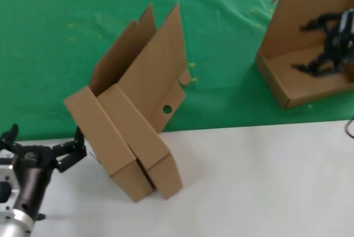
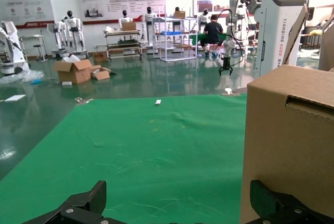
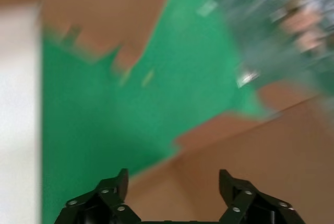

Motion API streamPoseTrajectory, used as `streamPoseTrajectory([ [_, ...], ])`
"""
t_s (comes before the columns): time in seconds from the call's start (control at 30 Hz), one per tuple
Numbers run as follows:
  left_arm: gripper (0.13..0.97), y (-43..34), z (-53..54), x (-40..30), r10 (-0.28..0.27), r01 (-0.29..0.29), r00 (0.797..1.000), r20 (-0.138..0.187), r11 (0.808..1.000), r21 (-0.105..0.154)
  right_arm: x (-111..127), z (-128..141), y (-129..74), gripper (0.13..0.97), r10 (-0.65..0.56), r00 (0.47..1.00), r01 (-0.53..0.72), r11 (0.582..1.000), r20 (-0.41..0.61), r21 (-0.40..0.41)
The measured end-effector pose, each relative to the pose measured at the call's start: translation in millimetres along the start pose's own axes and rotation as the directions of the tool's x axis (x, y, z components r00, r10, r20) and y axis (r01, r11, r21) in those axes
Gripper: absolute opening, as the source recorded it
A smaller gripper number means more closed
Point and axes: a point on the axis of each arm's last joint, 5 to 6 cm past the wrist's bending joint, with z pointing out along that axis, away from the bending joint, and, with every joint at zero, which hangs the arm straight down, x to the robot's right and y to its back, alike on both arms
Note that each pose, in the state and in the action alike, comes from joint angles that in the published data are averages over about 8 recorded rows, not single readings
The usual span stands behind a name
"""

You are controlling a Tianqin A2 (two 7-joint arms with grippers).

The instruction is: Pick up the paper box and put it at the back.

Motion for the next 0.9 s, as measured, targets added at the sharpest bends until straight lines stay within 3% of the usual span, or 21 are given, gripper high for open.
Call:
streamPoseTrajectory([
  [0.13, 0.966, 0.0, 0.0, 0.0, 0.000, 0.000, 1.000, 0.000, 1.000, 0.000, -4.4, -16.9, 15.9, 0.587, 0.185, 0.979, -0.168, 0.969, -0.080, 0.179],
  [0.3, 0.966, 0.0, 0.0, 0.0, 0.000, 0.000, 1.000, 0.000, 1.000, 0.000, -27.7, -34.8, 38.3, 0.718, 0.422, 0.892, -0.328, 0.849, -0.159, 0.414],
  [0.4, 0.966, 0.0, 0.0, 0.0, 0.000, 0.000, 1.000, 0.000, 1.000, 0.000, -49.0, -39.2, 47.3, 0.755, 0.579, 0.795, -0.403, 0.728, -0.182, 0.555],
  [0.47, 0.966, 0.0, 0.0, 0.0, 0.000, 0.000, 1.000, 0.000, 1.000, 0.000, -66.6, -36.7, 49.3, 0.792, 0.683, 0.709, -0.438, 0.624, -0.179, 0.647],
  [0.6, 0.966, 0.0, 0.0, 0.0, 0.000, 0.000, 1.000, 0.000, 1.000, 0.000, -112.3, -19.8, 42.3, 0.866, 0.854, 0.502, -0.462, 0.396, -0.134, 0.794],
  [0.73, 0.966, 0.0, 0.0, 0.0, 0.000, 0.000, 1.000, 0.000, 1.000, 0.000, -172.7, -2.9, 25.3, 0.866, 0.954, 0.294, -0.443, 0.191, -0.059, 0.876],
  [0.8, 0.966, 0.0, 0.0, 0.0, 0.000, 0.000, 1.000, 0.000, 1.000, 0.000, -204.9, 1.1, 15.1, 0.886, 0.977, 0.212, -0.431, 0.116, -0.025, 0.895],
  [0.9, 0.966, 0.0, 0.0, 0.0, 0.000, 0.000, 1.000, 0.000, 1.000, 0.000, -247.6, 0.8, -2.5, 0.917, 0.992, 0.125, -0.419, 0.043, 0.011, 0.907],
])
